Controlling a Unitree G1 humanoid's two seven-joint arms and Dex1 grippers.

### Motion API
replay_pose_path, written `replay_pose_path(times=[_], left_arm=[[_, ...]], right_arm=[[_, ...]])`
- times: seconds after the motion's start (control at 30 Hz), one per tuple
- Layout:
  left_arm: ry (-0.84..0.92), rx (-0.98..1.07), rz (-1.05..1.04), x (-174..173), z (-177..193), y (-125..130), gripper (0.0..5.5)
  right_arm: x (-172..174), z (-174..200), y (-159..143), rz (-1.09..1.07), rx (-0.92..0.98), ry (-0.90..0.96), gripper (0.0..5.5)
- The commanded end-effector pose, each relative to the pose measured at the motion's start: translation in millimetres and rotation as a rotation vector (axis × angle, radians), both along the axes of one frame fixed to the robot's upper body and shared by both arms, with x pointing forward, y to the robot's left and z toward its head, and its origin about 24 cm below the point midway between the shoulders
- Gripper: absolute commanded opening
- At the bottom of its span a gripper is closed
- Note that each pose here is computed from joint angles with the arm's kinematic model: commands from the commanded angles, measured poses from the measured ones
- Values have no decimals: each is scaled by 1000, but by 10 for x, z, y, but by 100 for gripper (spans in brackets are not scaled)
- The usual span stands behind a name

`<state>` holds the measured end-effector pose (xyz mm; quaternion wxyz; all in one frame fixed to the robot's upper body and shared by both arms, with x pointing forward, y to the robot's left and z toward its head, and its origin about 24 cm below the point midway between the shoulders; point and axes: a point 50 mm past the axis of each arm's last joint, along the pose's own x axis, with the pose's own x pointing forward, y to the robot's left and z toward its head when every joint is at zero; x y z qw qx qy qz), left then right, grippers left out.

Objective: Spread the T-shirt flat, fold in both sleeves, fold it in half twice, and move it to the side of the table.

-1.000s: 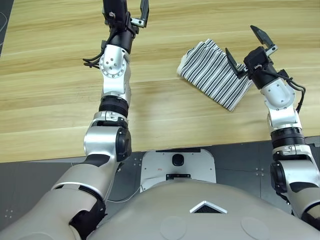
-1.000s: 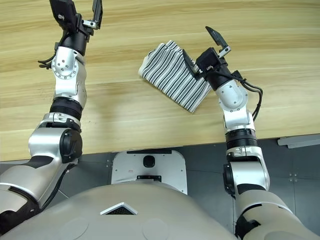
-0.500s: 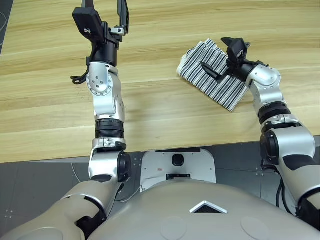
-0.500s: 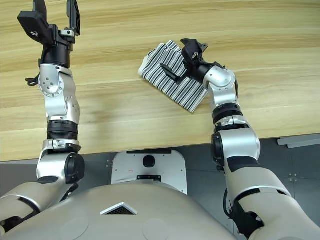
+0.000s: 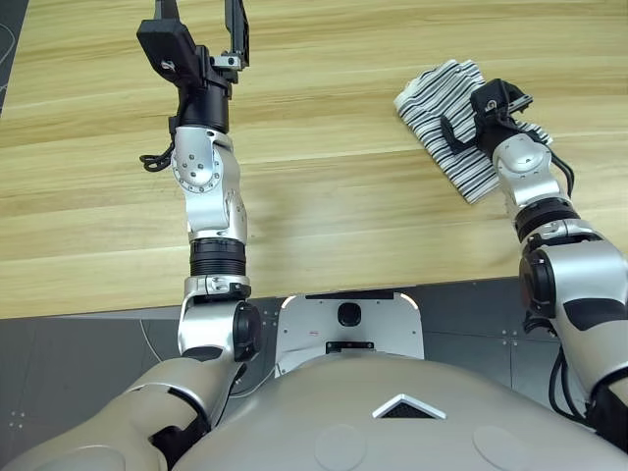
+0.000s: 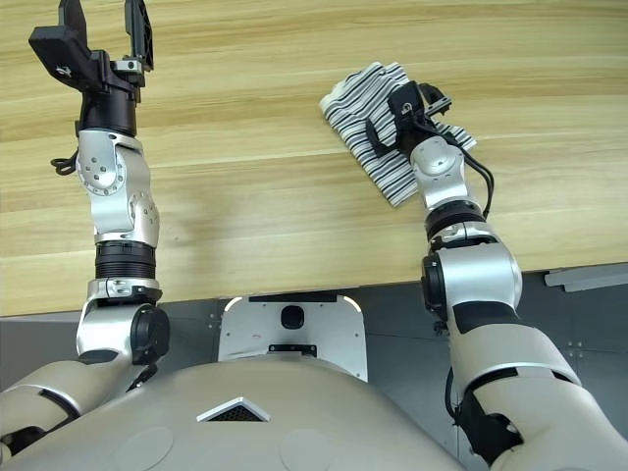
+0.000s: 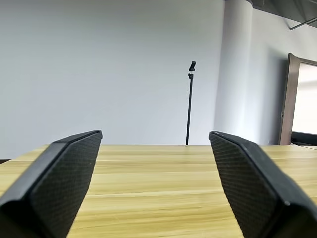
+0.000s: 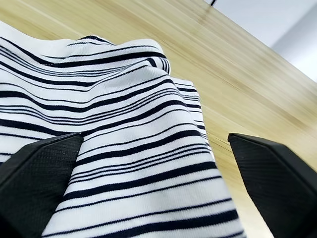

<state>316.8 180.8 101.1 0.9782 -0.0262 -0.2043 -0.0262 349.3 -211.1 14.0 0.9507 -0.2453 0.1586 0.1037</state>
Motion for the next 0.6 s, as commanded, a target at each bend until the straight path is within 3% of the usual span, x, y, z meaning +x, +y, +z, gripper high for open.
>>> replay_pose_path(times=[0.03, 0.33, 0.6], left_arm=[[-10, -5, 37, -33, 13, 69, 405], [-13, -4, 76, -40, 33, 188, 405], [-30, -11, 175, -187, 102, 553, 405]], right_arm=[[-171, -132, -445, -212, -50, 85, 545], [-197, 243, -1044, -526, -86, -124, 545], [-21, 950, -640, -239, 127, -707, 545]])
